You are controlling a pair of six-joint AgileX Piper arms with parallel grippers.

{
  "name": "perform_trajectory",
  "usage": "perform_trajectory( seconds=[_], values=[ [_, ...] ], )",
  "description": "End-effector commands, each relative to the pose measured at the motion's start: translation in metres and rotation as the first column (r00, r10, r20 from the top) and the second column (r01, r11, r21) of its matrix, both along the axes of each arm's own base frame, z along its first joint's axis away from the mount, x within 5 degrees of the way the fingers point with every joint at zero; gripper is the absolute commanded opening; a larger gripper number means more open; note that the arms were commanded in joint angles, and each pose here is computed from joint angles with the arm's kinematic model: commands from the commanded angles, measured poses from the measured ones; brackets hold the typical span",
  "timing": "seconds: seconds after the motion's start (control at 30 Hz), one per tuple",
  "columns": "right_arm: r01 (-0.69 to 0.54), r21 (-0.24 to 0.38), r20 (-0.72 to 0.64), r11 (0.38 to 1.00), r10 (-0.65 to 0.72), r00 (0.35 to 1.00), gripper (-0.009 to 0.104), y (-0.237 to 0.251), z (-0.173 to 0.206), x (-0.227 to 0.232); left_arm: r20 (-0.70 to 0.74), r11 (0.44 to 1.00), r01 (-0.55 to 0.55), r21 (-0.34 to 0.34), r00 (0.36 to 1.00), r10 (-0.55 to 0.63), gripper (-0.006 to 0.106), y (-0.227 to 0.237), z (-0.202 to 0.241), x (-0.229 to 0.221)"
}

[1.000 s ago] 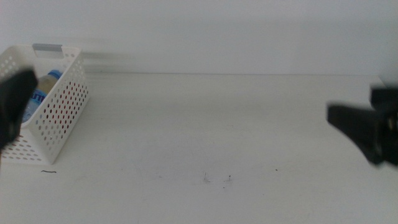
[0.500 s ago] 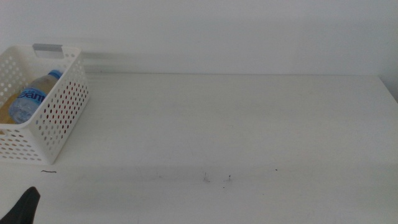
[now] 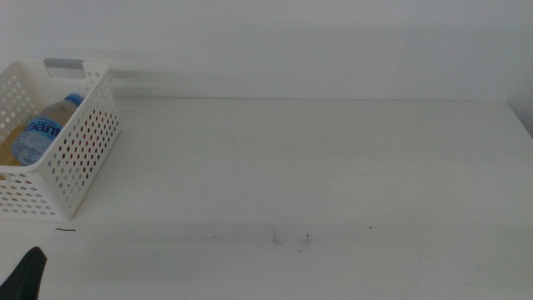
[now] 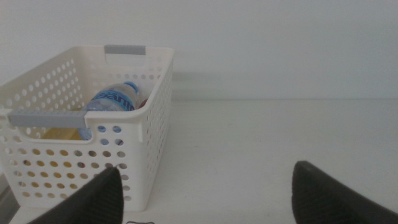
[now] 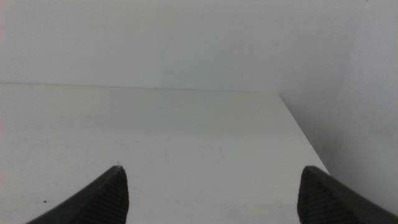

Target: Use arms to grab the bottles and put them into the dustbin to the left of the table.

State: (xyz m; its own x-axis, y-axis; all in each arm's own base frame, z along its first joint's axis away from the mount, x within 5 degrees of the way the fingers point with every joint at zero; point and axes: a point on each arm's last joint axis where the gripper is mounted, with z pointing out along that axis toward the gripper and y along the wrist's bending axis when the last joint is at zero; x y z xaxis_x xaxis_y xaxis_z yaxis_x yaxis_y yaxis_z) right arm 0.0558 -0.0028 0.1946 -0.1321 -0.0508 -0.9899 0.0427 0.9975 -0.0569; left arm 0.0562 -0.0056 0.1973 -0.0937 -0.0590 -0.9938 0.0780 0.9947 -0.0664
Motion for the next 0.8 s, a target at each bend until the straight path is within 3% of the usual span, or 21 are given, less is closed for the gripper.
perform_trajectory(
  seconds=[0.0,0.77],
  values=[
    [0.01,-0.021,0.014,1.0,-0.01,1.0,0.071,-0.0008,0.0003,0.0,0.017,1.0,-0.004,-0.019,1.0,0.004,0.091,0.0002,0.0016,-0.0001],
    [0.01,-0.021,0.014,1.0,-0.01,1.0,0.071,-0.0008,0.0003,0.0,0.036,0.998,-0.044,0.041,0.998,0.043,0.091,0.003,0.0028,0.0001]
  ],
)
